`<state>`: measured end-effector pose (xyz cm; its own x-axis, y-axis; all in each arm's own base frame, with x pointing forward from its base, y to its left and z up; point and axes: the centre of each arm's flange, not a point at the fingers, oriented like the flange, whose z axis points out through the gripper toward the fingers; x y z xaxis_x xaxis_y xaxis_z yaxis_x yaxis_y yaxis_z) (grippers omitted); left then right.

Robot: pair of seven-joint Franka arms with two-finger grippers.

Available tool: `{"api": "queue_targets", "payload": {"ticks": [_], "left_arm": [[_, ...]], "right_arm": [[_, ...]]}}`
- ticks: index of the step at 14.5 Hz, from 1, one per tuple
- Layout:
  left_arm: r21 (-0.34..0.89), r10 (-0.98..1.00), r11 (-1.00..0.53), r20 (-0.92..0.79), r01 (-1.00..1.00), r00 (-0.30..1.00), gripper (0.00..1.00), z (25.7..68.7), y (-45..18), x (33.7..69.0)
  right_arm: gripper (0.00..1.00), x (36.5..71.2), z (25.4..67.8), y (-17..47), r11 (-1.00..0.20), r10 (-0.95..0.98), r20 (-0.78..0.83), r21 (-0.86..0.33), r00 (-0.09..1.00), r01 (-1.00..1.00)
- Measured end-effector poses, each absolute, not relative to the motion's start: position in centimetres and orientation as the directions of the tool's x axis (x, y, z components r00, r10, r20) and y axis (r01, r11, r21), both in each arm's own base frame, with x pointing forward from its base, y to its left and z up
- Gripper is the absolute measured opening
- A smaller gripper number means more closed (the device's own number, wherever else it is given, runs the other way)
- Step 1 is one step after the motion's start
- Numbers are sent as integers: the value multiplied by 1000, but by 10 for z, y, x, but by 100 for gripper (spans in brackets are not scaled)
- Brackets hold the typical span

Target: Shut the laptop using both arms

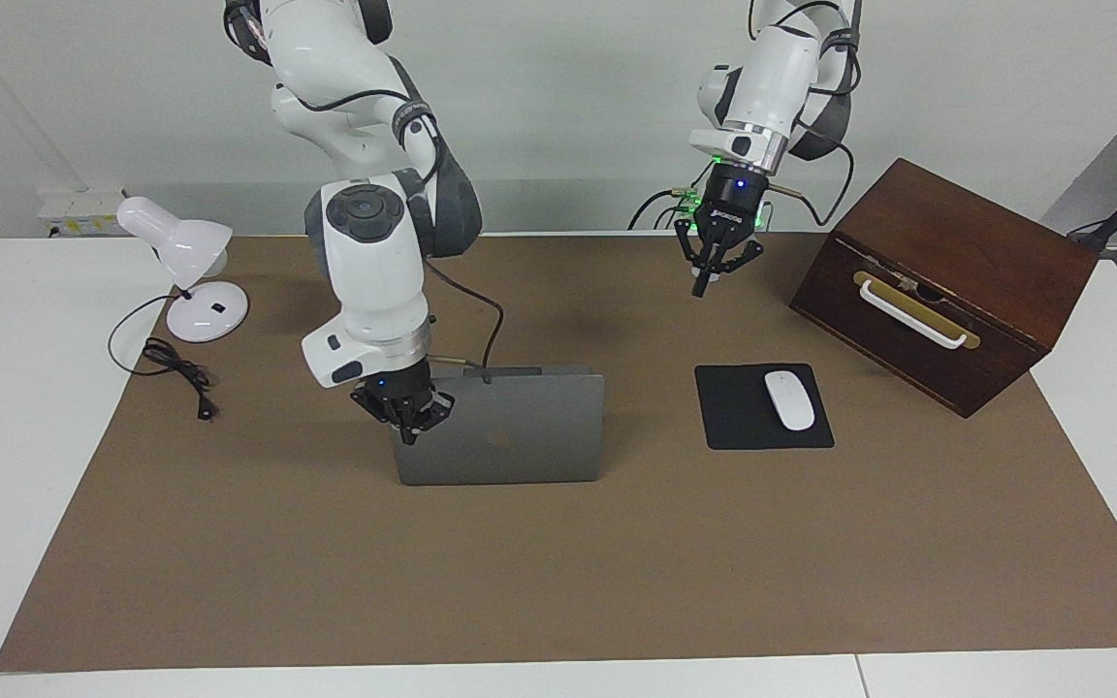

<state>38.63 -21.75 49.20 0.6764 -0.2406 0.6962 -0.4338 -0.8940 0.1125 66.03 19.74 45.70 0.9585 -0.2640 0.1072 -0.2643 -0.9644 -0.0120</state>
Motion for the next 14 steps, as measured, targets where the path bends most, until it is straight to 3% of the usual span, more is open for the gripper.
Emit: {"api": "queue_targets", "payload": {"ticks": [6,11,14], "left_arm": [[96,-307,-844,721,-528,621,1,435,-269,367],[74,-336,-821,739,-567,584,1,369,-301,363],[69,-351,-817,727,-572,590,1,352,-305,362]], "right_arm": [[1,641,469,211,-948,-292,-130,-93,947,-305],[1,639,463,204,-945,-300,-161,-83,940,-316],[1,641,462,198,-941,-309,-164,-88,937,-326]]}}
